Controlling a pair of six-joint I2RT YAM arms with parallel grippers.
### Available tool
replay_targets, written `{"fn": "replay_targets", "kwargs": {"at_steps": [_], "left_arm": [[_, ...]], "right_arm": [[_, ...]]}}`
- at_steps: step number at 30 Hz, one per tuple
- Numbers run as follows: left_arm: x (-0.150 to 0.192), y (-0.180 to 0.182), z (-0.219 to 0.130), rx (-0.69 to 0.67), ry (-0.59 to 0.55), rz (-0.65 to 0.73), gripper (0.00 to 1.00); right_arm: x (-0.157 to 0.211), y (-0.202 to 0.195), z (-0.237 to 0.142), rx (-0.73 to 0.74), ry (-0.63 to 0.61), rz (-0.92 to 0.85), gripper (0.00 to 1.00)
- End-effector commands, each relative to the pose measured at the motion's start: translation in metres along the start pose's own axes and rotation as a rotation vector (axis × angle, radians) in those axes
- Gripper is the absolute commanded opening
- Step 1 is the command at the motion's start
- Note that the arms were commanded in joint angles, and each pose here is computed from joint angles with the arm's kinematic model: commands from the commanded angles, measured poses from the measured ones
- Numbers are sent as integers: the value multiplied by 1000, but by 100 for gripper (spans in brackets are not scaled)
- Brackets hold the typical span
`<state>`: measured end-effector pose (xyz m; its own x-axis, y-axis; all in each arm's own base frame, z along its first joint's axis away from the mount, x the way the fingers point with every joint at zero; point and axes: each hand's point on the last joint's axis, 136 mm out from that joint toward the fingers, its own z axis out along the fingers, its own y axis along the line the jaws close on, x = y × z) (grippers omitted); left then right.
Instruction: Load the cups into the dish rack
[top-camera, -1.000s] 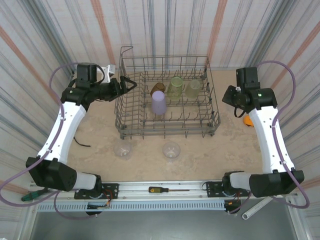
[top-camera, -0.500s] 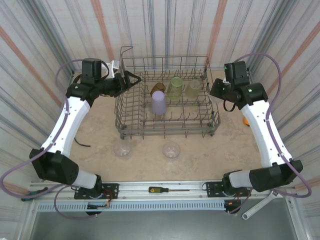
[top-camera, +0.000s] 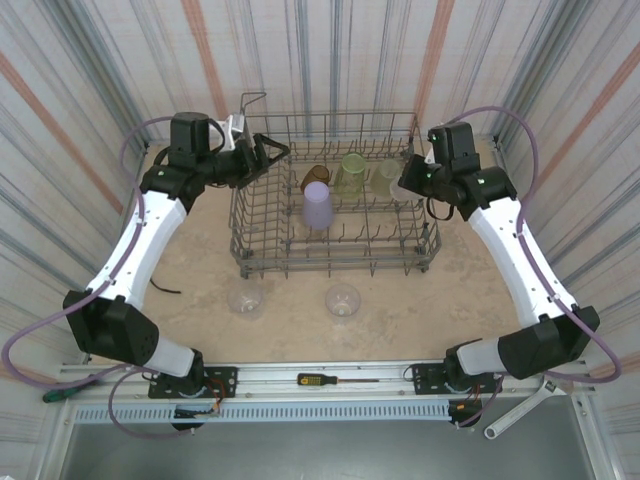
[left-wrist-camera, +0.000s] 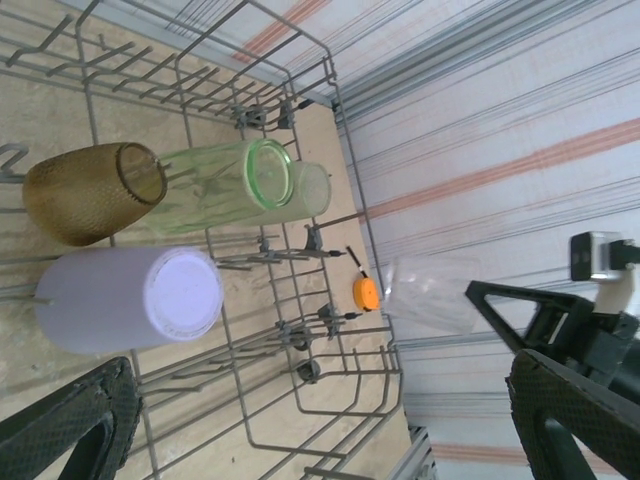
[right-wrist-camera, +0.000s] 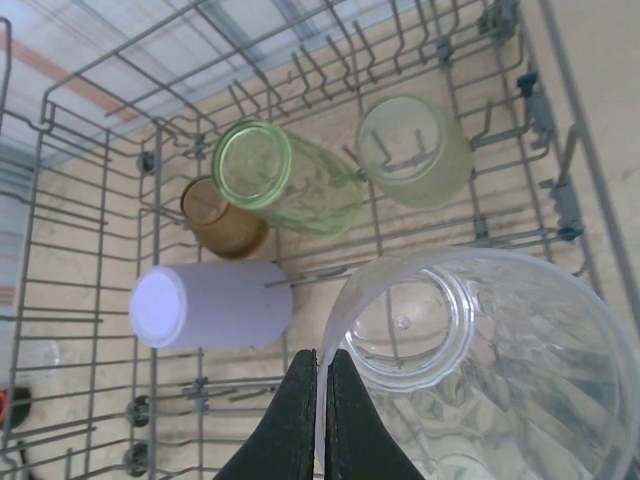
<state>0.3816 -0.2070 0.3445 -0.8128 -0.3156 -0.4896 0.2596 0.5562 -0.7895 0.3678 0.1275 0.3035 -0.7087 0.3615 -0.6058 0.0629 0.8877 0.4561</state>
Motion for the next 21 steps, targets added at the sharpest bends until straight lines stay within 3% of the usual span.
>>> {"fn": "replay_targets", "kwargs": {"at_steps": [1, 21], "left_arm": [[-3, -8, 11, 52, -4, -22, 99], [1, -18, 31, 70, 5, -39, 99]], "right_arm": [[-5, 16, 9, -86, -14, 20, 0], [-2, 63, 40, -426, -3, 91, 0]]}}
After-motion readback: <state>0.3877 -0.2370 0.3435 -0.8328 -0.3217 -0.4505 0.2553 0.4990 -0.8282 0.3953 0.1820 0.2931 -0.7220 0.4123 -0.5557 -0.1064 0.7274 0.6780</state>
